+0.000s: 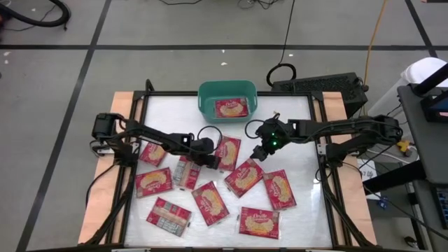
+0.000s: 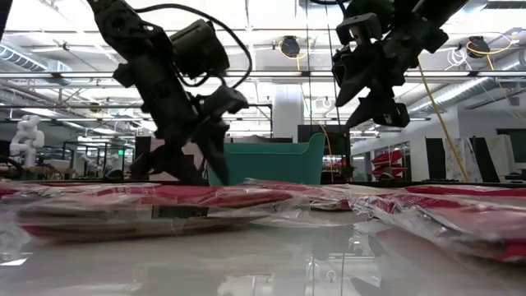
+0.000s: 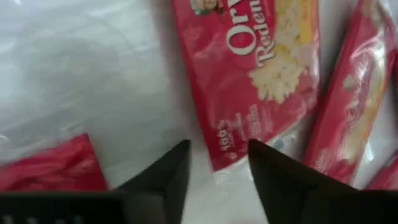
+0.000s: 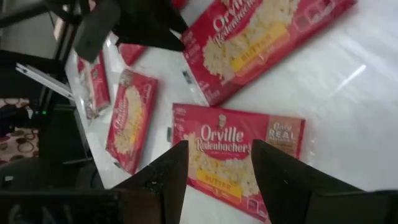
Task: Sort popcorn bags into baskets
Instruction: Put the popcorn bag into the green bin
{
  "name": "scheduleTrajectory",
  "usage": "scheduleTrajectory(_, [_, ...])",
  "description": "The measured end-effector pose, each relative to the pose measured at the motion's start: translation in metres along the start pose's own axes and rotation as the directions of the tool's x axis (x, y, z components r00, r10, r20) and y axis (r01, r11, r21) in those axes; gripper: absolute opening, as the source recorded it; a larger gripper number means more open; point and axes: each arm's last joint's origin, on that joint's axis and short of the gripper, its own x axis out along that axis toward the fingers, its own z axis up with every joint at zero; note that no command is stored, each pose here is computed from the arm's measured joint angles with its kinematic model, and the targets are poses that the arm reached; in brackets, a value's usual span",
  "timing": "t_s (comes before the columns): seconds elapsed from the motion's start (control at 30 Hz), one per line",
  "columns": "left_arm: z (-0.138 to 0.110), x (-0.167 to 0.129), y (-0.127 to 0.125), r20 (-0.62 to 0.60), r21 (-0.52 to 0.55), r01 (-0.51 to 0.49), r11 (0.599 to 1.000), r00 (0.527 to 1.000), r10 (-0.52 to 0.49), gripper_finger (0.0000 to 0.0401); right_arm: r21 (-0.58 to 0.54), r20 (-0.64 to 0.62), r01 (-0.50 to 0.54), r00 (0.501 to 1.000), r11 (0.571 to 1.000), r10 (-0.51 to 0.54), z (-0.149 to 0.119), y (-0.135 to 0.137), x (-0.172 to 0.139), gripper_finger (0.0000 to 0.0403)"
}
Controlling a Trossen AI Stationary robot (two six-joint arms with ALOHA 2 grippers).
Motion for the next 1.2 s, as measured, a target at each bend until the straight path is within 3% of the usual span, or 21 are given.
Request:
scheduleTrajectory(0.13, [-0.001,0.007,-0.001,0.015,-0.016,0.008,1.0,1.0,-0.007,0.0218,-0.004,-0.01,-0.01,1.0,1.0,0.01,0.0,0.0,0.0,0.0169])
scheduleTrajectory(0.27, [-0.001,0.011,-0.001,0.013,0.001,0.017,1.0,1.0,-0.017,0.0222,-0.012,-0.01,-0.01,1.0,1.0,0.01,0.0,0.0,0.0,0.0169])
scheduleTrajectory(0.37, [-0.001,0.013,-0.001,0.007,0.061,0.033,0.998,0.999,-0.033,0.0178,-0.024,-0.009,-0.012,1.0,1.0,0.012,0.0,0.0,0.0,0.0169])
scheduleTrajectory(0.53, [-0.001,0.014,-0.001,0.009,0.142,0.037,0.989,0.999,-0.038,0.0032,-0.028,-0.008,-0.019,1.0,0.999,0.019,0.001,0.0,-0.001,0.0169])
scheduleTrajectory(0.7, [0.004,0.012,0.0,0.015,0.172,0.035,0.985,0.999,-0.038,0.0009,-0.033,0.0,-0.025,1.0,0.999,0.025,0.002,0.0,-0.001,0.0169])
scheduleTrajectory(0.8, [0.007,-0.002,-0.003,0.033,0.236,0.017,0.972,0.999,-0.025,0.0005,-0.039,0.036,-0.102,0.994,0.994,0.103,0.008,0.006,-0.004,0.0169])
scheduleTrajectory(0.93, [0.011,-0.028,-0.016,0.096,0.37,-0.051,0.928,0.995,0.016,0.0004,-0.109,0.136,-0.154,0.976,0.982,0.169,0.015,0.019,-0.016,0.0169])
scheduleTrajectory(1.2, [0.019,-0.069,-0.044,0.182,0.628,-0.163,0.761,0.981,0.059,0.0002,-0.267,0.188,-0.079,0.973,0.961,0.132,0.039,0.047,-0.053,0.0169])
